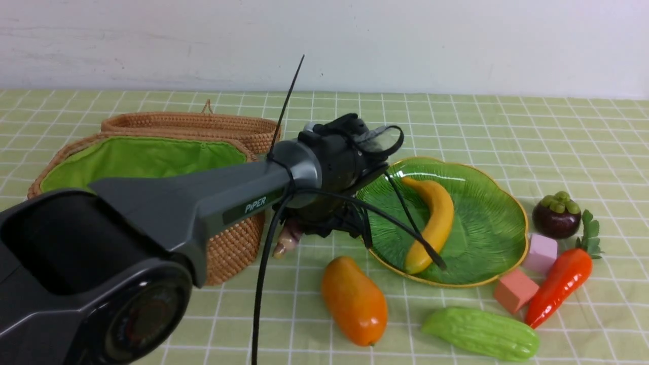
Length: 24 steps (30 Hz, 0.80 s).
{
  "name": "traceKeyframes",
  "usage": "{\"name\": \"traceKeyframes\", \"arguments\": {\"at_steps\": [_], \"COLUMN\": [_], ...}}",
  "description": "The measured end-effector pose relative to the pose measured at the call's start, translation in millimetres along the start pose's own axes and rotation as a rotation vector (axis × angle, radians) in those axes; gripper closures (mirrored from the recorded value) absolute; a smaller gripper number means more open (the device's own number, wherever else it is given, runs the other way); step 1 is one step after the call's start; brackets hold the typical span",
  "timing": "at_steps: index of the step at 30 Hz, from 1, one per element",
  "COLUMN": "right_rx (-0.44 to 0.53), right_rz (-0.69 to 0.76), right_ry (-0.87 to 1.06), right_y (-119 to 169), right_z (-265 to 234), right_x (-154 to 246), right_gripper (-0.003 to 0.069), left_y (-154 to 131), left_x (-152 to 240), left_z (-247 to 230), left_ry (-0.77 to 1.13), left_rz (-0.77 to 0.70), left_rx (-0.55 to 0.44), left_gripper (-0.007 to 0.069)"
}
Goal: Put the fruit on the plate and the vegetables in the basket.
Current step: Use the left arm to grab an eggplant and put it into the left basket
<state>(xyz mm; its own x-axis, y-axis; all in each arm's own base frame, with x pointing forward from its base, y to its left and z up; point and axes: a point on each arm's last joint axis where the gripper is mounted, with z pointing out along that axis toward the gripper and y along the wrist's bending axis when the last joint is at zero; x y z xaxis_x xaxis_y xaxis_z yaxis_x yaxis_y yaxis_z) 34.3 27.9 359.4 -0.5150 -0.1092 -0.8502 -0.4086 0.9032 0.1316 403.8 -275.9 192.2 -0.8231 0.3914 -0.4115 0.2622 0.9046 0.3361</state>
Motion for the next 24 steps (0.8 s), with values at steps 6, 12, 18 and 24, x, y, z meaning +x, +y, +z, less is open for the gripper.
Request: {"name": "traceKeyframes", "arguments": {"at_steps": [6, 12, 18, 24], "right_rx": [0.000, -0.031, -0.122, -0.168], "right_rz": [0.000, -0.016, -0.054, -0.065], "right_ry": [-0.005, -0.033, -0.091, -0.108], "right_y": [0, 3, 11, 16], "right_z": [0, 0, -1, -2], "right_x": [0, -3, -8, -9], "right_gripper": [0.0478, 0.0529, 0.0604, 0.0648], "left_y": [-4, 1, 70, 151], "left_x": [-20, -20, -11, 33], "left_z": [-67, -155, -219, -233], "left_ry": [-0.075, -0.177, -0.271, -0.260], "left_rz": [-0.026, 0.080, 0.065, 0.225], "left_rx": [0.097, 0.195, 0.288, 0.203], "left_gripper": [0.0309, 0.0309, 0.0309, 0.0309]}}
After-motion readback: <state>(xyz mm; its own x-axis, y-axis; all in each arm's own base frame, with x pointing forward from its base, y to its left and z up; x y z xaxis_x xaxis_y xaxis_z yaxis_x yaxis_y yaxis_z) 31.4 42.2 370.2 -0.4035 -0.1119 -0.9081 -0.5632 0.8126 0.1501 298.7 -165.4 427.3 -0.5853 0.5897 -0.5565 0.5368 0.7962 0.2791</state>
